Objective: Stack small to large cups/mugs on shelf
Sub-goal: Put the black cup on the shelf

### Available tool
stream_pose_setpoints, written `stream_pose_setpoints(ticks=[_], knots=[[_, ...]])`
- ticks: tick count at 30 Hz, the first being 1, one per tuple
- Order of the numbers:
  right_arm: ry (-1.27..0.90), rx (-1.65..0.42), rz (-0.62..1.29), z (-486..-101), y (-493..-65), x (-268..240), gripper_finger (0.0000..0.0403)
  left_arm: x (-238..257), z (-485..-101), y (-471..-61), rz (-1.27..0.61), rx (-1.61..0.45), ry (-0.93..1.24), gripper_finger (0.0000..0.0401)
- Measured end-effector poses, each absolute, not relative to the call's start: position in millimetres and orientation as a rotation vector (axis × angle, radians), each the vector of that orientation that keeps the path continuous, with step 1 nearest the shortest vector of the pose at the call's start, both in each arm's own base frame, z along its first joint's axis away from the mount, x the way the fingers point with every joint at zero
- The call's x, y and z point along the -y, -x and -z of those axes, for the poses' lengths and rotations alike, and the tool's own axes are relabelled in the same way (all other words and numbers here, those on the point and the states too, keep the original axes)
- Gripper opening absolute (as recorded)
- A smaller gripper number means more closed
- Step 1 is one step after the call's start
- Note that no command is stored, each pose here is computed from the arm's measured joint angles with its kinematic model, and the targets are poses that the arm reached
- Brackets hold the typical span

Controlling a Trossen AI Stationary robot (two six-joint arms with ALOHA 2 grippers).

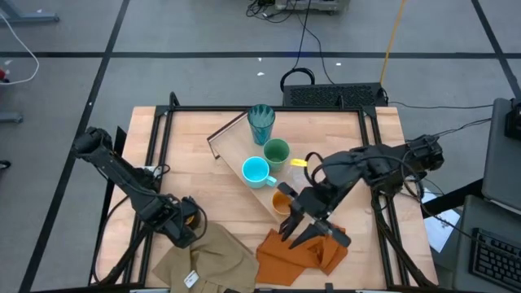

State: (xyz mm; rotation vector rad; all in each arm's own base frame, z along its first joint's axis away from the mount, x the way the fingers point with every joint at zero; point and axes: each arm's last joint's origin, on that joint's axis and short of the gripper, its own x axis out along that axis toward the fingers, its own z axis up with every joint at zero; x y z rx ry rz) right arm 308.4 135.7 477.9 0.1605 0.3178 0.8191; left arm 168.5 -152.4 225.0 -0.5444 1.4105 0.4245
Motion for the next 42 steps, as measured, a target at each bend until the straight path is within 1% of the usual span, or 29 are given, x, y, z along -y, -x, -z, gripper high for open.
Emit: stream_pose_setpoints(ticks=[6, 8, 9, 11, 16, 17, 21, 24, 31, 38, 42], knots=[[-0.154, -0.282, -0.818, -485.5, -301.3, -132.6, 0.0084, 150.8, -220.8, -167.6, -0.434, -1.420, 0.542, 0.0222], [-0.155, -0.287, -0.817, -484.9, -301.7, -132.7, 0.0084, 150.8, -220.8, -167.6, -0.436, -1.418, 0.545, 0.0211], [-0.156, -0.290, -0.817, -484.4, -302.1, -132.9, 0.0084, 150.7, -220.8, -167.5, -0.438, -1.419, 0.545, 0.0198], [-0.156, -0.292, -0.816, -483.9, -302.5, -133.0, 0.0084, 151.0, -220.8, -167.8, -0.433, -1.415, 0.543, 0.0161], [-0.155, -0.290, -0.816, -484.4, -301.9, -132.8, 0.0084, 150.5, -220.9, -167.9, -0.416, -1.411, 0.512, 0.0031], [-0.155, -0.290, -0.816, -484.4, -301.9, -132.8, 0.0084, 150.5, -220.7, -168.0, -0.424, -1.416, 0.525, 0.0019], [-0.154, -0.290, -0.816, -484.2, -302.1, -132.9, 0.0084, 149.6, -220.3, -167.4, -0.449, -1.399, 0.518, 0.0020], [-0.154, -0.296, -0.815, -483.7, -302.0, -132.8, 0.0084, 149.9, -220.8, -168.0, -0.442, -1.394, 0.527, 0.0012], [-0.154, -0.299, -0.815, -483.4, -301.9, -132.8, 0.0084, 150.1, -226.6, -168.0, -0.427, -1.401, 0.596, 0.0019], [-0.151, -0.305, -0.815, -482.7, -301.7, -132.7, 0.0084, 146.2, -250.5, -171.6, -0.374, -1.312, 0.688, 0.0012], [-0.142, -0.301, -0.817, -482.8, -301.7, -132.8, 0.0084, 140.5, -271.1, -176.1, -0.339, -1.258, 0.746, 0.0022]])
